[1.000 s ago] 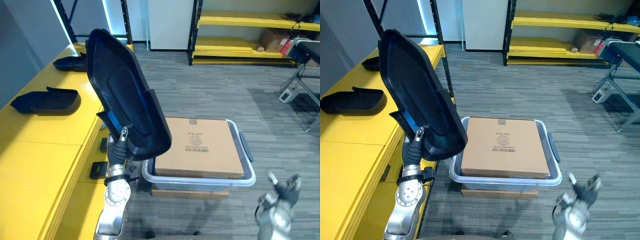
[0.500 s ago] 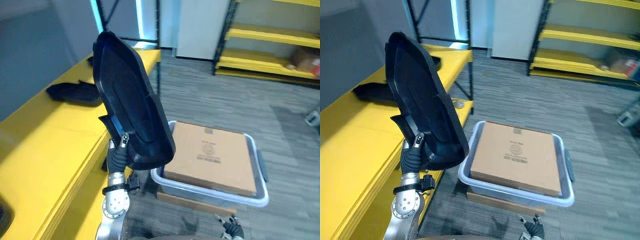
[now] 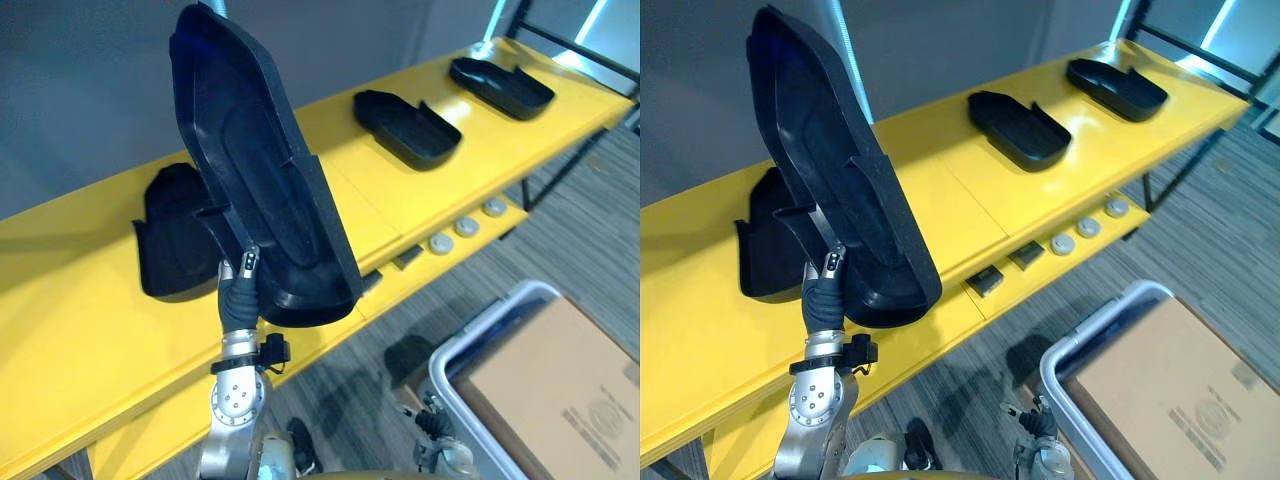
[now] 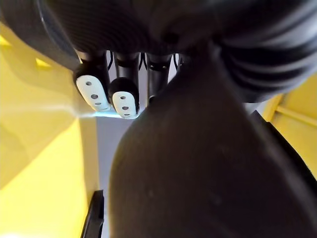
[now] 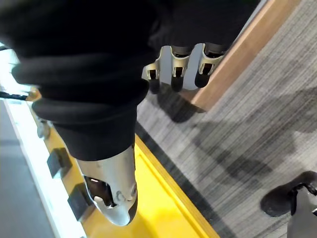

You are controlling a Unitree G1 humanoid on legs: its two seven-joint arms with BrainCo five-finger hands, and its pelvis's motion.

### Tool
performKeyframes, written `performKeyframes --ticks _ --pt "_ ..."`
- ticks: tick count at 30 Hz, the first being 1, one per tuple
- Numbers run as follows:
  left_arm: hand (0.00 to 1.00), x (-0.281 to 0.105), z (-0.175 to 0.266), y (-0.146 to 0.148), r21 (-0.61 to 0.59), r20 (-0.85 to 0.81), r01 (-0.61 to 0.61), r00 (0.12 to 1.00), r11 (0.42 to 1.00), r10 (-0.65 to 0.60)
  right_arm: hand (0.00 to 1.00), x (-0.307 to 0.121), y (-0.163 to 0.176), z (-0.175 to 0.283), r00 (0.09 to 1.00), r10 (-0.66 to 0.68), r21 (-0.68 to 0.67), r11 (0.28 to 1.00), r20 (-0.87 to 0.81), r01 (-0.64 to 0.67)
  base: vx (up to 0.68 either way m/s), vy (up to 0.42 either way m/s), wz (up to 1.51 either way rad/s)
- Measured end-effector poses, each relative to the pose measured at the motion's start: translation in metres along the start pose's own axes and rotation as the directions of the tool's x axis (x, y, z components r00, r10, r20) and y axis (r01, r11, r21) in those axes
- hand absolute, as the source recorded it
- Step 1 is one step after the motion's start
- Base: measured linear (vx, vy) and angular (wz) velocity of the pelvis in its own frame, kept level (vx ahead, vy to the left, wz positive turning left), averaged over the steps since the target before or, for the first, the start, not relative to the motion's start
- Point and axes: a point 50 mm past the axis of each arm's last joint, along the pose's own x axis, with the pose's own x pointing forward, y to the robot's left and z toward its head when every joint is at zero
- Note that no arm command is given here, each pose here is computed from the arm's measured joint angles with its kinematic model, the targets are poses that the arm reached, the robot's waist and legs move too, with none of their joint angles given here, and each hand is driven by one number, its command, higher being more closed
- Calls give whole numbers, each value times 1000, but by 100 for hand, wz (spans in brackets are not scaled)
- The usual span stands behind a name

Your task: Walk over and take plastic housings, then place them on the shelf

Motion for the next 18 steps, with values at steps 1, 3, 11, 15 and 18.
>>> performKeyframes --ticks 1,3,11,15,18 --pt "100 0 -2 -1 3 -4 3 1000 1000 -3 0 2 1 5 1000 4 -2 1000 13 -4 307 93 106" --pt "100 -1 -8 -4 7 -27 8 1000 1000 -8 0 2 1 2 1000 2 -5 1000 1 -2 197 27 93" --pt "100 -10 -30 -7 22 -132 -4 991 1000 7 0 -6 -10 -17 998 -31 3 1000 -52 31 177 -153 118" --pt "100 -16 -32 -6 15 -153 -12 988 1000 14 0 -6 -9 -15 999 -27 9 1000 -37 27 22 -119 15" --pt "100 -19 -33 -4 19 -166 -8 986 1000 11 0 -7 -6 -17 999 -21 17 1000 -42 22 -29 -83 20"
